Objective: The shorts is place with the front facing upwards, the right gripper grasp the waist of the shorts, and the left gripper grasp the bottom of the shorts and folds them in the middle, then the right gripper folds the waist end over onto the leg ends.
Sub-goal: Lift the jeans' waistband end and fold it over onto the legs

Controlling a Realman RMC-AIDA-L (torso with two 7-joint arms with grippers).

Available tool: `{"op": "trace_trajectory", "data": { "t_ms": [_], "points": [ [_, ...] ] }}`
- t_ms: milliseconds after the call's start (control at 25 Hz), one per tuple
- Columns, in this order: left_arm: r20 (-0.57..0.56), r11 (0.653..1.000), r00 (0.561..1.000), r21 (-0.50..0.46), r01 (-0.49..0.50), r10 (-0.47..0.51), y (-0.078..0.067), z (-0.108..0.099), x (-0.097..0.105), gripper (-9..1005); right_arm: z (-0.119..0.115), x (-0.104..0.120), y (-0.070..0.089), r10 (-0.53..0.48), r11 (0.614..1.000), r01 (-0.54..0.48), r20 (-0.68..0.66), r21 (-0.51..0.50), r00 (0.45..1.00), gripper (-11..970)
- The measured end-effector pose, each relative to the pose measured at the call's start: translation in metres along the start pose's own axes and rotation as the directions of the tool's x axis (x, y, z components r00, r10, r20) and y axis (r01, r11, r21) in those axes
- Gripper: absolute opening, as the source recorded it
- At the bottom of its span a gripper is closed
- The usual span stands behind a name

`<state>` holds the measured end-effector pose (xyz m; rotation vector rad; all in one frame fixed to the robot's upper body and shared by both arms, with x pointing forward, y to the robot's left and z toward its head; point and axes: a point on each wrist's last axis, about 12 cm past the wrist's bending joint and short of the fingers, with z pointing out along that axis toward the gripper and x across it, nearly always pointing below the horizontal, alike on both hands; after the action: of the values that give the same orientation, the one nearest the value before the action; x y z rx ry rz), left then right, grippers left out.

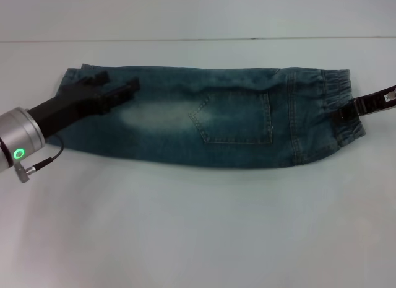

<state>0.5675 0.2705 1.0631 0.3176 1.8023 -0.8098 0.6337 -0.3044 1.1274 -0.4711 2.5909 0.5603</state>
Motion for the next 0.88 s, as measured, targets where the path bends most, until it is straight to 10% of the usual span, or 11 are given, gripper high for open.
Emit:
{"op": "trace_trajectory", "data": {
  "t_ms": [320, 720, 880],
  "points": [
    [-0.013, 0.999, 1.0, 0.022, -0.026, 0.026, -0.005, 0.009, 0.001, 815, 0.001, 0.0, 0.001, -0.007, 1.0, 0.007, 0.001, 0.002, 1.0, 128],
    [0.168, 0.997, 0.983, -0.007, -0.071, 0.071, -0.019, 0.037, -0.003, 378, -0.023, -0.007, 0.004, -0.029, 0.997, 0.029, 0.004, -0.076, 1.0, 90],
    [0.243, 0.965, 0.934, -0.082, -0.249, 0.262, -0.033, 0.059, -0.003, 251, -0.051, -0.014, 0.006, -0.022, 0.991, 0.026, 0.037, -0.128, 0.999, 90]
  ]
}}
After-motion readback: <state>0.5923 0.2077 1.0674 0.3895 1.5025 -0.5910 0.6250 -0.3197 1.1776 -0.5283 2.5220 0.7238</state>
